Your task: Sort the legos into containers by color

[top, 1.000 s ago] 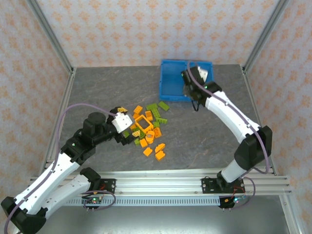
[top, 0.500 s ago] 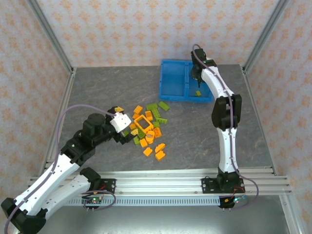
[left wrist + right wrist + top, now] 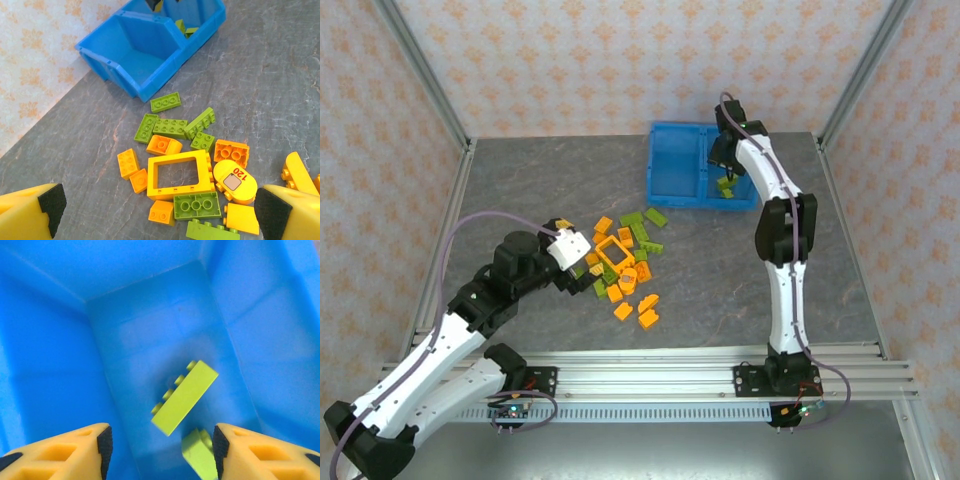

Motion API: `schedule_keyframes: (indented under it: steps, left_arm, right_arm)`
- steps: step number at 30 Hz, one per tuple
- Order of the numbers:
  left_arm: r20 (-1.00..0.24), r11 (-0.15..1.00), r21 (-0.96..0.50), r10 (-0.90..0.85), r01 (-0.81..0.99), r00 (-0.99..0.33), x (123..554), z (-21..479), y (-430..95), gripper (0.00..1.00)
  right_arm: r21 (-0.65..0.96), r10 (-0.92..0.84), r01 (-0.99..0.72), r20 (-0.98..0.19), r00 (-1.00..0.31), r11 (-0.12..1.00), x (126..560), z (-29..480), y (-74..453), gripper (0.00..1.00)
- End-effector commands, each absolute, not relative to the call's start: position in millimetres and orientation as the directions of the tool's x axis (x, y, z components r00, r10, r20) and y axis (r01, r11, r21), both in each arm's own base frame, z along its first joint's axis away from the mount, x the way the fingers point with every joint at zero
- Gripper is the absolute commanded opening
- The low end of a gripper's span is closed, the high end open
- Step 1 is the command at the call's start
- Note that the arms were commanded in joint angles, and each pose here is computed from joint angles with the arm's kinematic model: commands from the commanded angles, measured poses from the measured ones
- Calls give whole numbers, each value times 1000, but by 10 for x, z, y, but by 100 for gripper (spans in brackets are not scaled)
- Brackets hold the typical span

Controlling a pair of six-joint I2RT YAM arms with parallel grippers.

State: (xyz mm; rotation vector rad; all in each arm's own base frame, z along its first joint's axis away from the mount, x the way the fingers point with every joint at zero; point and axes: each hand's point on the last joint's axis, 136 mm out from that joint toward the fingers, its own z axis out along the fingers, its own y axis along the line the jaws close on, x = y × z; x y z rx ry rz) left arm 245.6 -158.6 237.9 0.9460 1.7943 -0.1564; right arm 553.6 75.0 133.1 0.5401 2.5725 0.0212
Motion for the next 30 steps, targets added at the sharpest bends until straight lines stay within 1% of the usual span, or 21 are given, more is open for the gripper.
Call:
schedule_keyframes:
  steps: [1, 4, 6, 9, 11, 15, 18, 21, 25, 28, 30]
  left_arm:
    - [-884, 771, 257, 431, 583, -181, 2620, 2547, -1517, 100]
    - [-902, 832, 150, 337, 534, -270, 2763, 2564, -1488, 100]
    - [-893, 887, 81, 267, 455, -363, 2888, 2577, -1407, 100]
    - [-841, 953, 8, 170, 302, -514, 3073, 2574, -1283, 100]
    - [-804, 981, -48, 72, 185, -590, 3202, 2559, -1239, 100]
    - [-718, 985, -174, -140, -20, -682, 3442, 2367, -1283, 98]
    - [-661, 971, -210, -227, -114, -715, 3564, 2138, -1331, 92]
    - [-598, 965, -176, -260, -192, -758, 3584, 1855, -1299, 89]
    - [-512, 958, -86, -279, -275, -812, 3508, 1492, -1203, 85]
    - [-435, 951, -97, -305, -292, -847, 3441, 1182, -1275, 82]
    - [-391, 947, -120, -320, -297, -863, 3423, 1020, -1357, 79]
  right_arm:
    - [218, 426, 366, -508, -749, 905, 5291, 1823, 829, 57]
    - [280, 431, 329, -513, -742, 902, 4930, 1911, 943, 58]
    - [323, 433, 300, -518, -738, 898, 4580, 2000, 1006, 58]
    - [340, 410, 255, -546, -730, 905, 4071, 2085, 1067, 62]
    - [340, 381, 213, -566, -731, 916, 3788, 2104, 1108, 65]
    - [353, 372, 190, -575, -729, 916, 3388, 2094, 1123, 70]
    - [400, 398, 182, -564, -723, 898, 3252, 2072, 1186, 80]
    - [426, 393, 157, -548, -738, 891, 3199, 2051, 1304, 88]
    - [428, 379, 147, -530, -759, 892, 3194, 2019, 1380, 90]
    - [460, 357, 95, -525, -773, 883, 3202, 2089, 1510, 90]
    - [491, 315, 20, -527, -789, 871, 3186, 2140, 1670, 90]
